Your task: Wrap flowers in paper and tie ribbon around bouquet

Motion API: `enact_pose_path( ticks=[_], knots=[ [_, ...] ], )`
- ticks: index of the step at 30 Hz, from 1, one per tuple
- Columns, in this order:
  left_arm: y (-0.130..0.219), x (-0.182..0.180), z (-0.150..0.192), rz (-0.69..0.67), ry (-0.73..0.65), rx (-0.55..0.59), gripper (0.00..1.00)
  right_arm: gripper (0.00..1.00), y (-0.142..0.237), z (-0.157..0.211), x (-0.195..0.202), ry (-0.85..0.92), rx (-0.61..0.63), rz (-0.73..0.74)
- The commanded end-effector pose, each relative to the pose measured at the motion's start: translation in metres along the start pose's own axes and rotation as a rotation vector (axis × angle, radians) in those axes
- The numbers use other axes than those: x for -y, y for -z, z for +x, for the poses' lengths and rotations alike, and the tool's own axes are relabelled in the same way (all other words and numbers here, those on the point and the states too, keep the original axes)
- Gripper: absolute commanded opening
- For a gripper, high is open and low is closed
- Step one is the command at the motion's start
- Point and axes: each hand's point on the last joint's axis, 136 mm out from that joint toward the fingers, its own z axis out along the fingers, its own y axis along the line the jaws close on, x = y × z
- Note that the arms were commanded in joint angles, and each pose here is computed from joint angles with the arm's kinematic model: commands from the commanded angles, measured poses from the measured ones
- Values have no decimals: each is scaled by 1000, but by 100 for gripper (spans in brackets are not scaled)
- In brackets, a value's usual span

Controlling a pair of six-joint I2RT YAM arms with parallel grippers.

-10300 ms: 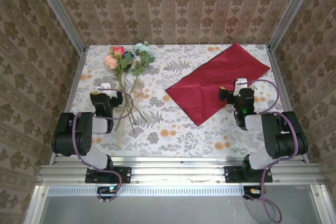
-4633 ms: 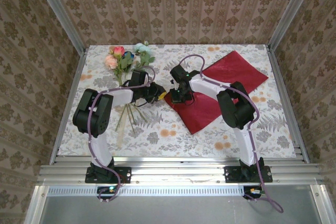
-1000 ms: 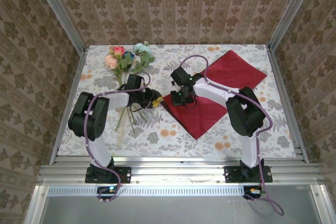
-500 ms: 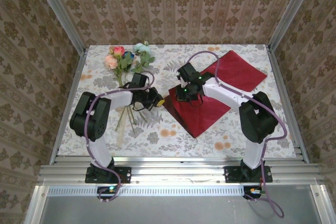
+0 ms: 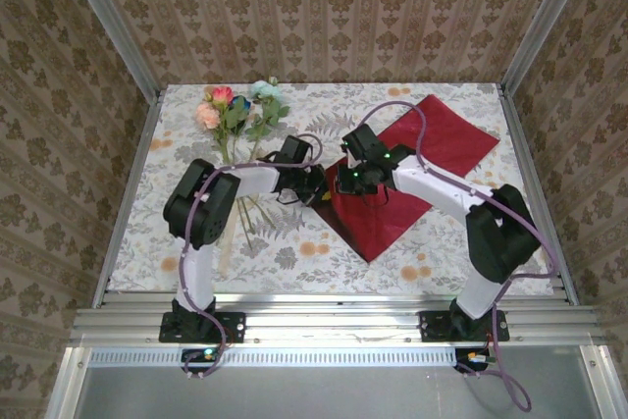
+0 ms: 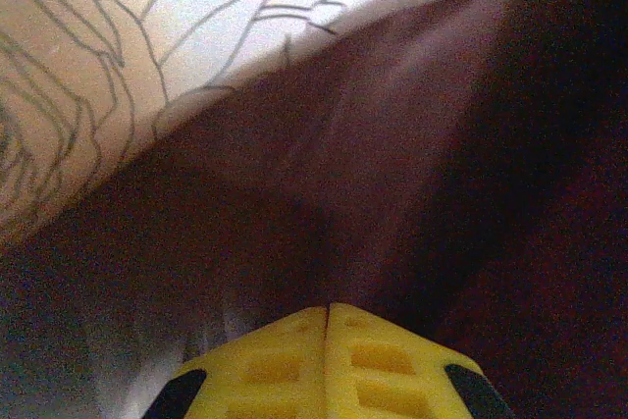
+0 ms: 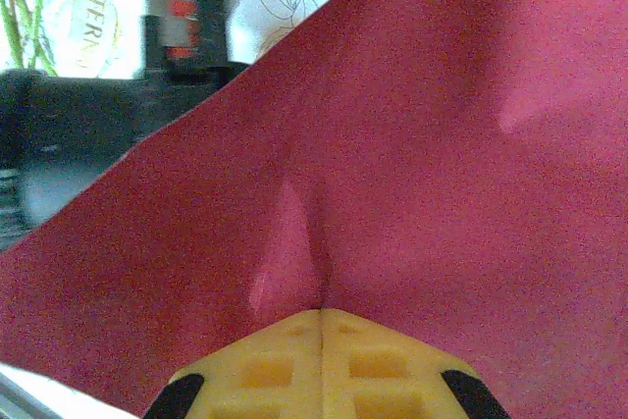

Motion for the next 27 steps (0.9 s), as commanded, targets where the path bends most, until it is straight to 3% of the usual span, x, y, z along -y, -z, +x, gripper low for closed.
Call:
enact_pose_path(
  ticks=[1, 7, 15, 23, 25, 27],
  knots=[
    [-4, -17, -8, -64, 22, 13, 1, 0, 23, -11, 9, -35, 93, 16],
    [9, -66, -34, -197, 84, 103, 0, 0, 53, 7, 59, -121, 160, 151],
    [38, -96, -72, -228, 162, 206, 0, 0, 88, 86, 149, -392, 183, 421],
    [51, -87, -89, -207, 154, 236, 0, 0, 80, 136, 197, -673, 79, 566],
    [57, -74, -88, -209, 109, 236, 0, 0, 90, 134, 201, -667, 92, 612],
    [60, -37, -82, -161, 39, 244, 0, 0, 95, 124, 200, -640, 127, 604]
  ],
)
